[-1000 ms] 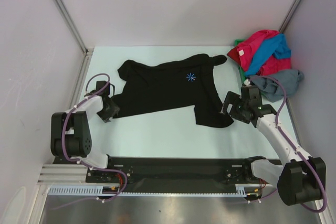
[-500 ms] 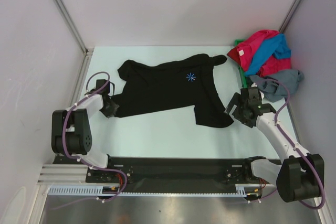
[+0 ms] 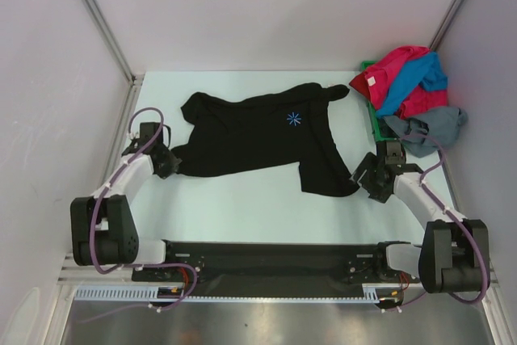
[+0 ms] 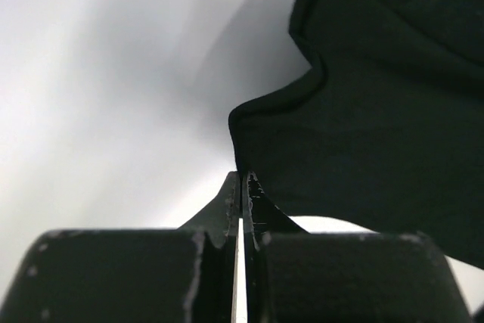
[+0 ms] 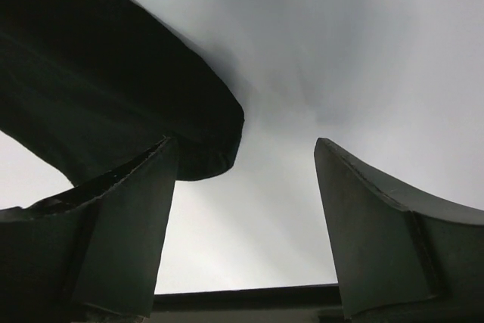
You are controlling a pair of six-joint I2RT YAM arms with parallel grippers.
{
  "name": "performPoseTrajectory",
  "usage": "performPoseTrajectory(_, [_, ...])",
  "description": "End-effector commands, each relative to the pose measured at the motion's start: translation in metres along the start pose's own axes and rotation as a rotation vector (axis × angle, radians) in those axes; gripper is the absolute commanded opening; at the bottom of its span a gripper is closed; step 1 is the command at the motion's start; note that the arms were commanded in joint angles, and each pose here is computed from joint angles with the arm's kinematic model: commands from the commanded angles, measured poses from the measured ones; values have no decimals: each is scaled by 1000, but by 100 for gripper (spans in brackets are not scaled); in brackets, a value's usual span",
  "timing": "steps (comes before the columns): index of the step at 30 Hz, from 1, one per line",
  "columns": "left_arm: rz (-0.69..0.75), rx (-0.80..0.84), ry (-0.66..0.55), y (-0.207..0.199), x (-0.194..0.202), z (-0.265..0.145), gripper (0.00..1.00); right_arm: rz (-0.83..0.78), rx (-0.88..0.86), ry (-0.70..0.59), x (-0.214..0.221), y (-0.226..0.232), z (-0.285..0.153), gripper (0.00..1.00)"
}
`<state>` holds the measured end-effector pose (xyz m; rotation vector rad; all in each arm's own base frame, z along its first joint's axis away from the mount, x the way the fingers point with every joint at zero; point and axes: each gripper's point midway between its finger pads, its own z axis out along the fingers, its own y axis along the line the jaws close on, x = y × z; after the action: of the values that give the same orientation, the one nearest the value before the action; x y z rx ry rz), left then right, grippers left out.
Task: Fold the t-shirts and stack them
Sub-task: Flatten the tshirt out
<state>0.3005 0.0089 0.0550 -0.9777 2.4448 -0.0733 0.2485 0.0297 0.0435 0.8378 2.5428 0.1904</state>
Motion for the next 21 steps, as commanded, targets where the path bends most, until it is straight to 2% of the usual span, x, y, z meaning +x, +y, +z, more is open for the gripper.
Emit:
performPoseTrajectory(1, [27, 62, 1, -8, -2, -12, 0, 7, -62, 5, 0, 11, 7, 77])
performPoseTrajectory(4, [28, 77, 2, -11, -1, -14, 0, 43, -68, 4, 3, 10, 10, 77])
performPoseTrajectory(5, [30, 80, 4, -11, 0, -14, 0, 53, -86, -3, 2, 13, 10, 71])
performPoseTrajectory(8, [33, 88, 1, -12, 0, -15, 0, 67, -97, -18, 3, 13, 14, 70])
performPoseTrajectory(13, [34, 99, -10, -14, -1, -18, 0, 81, -91, -30, -1, 11, 20, 58])
performPoseTrajectory(14, [35, 102, -12, -14, -1, -18, 0, 84, -97, -33, -2, 12, 20, 47])
performPoseTrajectory(16, [32, 106, -16, -15, -1, -20, 0, 91, -104, -31, -1, 13, 21, 34])
performPoseTrajectory(17, [33, 113, -17, -16, -2, -21, 0, 94, -115, -34, -1, 15, 21, 24])
performPoseTrajectory(19, [36, 128, -25, -19, -4, -25, 0, 94, -137, -39, -3, 19, 18, 13])
performPoseTrajectory(20, [39, 140, -31, -21, -6, -28, 0, 96, -155, -47, -5, 23, 15, 0])
performPoseTrajectory(21, [43, 153, -35, -24, -7, -30, 0, 96, -175, -54, -8, 27, 11, 0])
